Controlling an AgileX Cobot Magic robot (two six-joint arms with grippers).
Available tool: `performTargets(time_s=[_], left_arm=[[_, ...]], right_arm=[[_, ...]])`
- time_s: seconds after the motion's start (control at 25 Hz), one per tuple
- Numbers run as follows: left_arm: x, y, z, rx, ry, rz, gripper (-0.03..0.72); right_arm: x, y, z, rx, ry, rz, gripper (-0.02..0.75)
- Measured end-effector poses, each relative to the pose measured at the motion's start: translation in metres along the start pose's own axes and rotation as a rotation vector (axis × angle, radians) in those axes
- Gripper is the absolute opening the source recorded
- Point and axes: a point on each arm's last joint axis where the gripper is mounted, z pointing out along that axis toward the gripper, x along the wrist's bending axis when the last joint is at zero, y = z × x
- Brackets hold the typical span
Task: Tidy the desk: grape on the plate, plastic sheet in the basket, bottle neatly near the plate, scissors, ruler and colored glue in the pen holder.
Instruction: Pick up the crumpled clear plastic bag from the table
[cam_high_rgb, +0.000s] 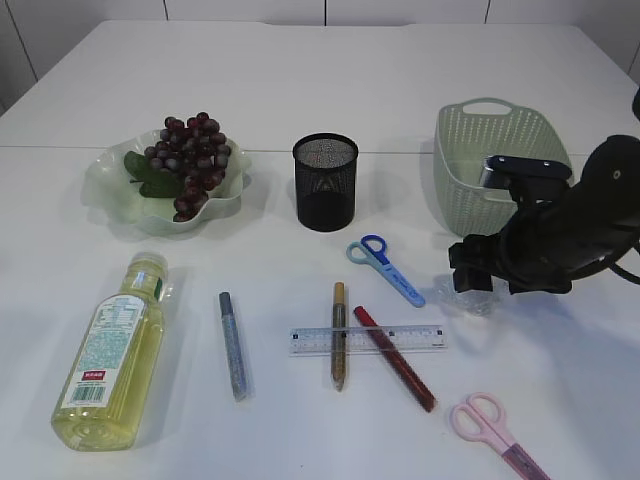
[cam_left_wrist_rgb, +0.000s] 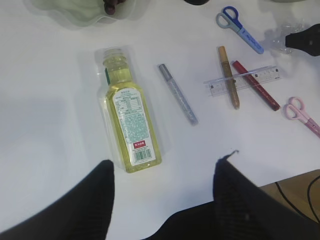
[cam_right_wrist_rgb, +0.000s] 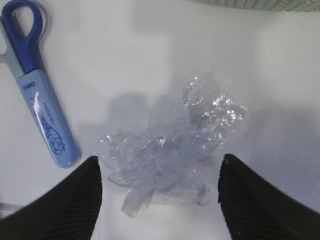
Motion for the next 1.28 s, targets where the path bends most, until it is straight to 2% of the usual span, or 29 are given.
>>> performTargets(time_s=[1.0,1.28], left_arm=[[-0.0002,0.0,0.0,0.0,-0.002,-0.001,0.456],[-0.0011,-0.0001,0.0,0.001,-0.013,-0.004,0.456]], right_arm=[[-0.0002,0.0005,0.0032,-0.003,0.0,0.012,0.562],[0.0,0.0006,0.0032,-0.004,0.003,0.021,0.461]])
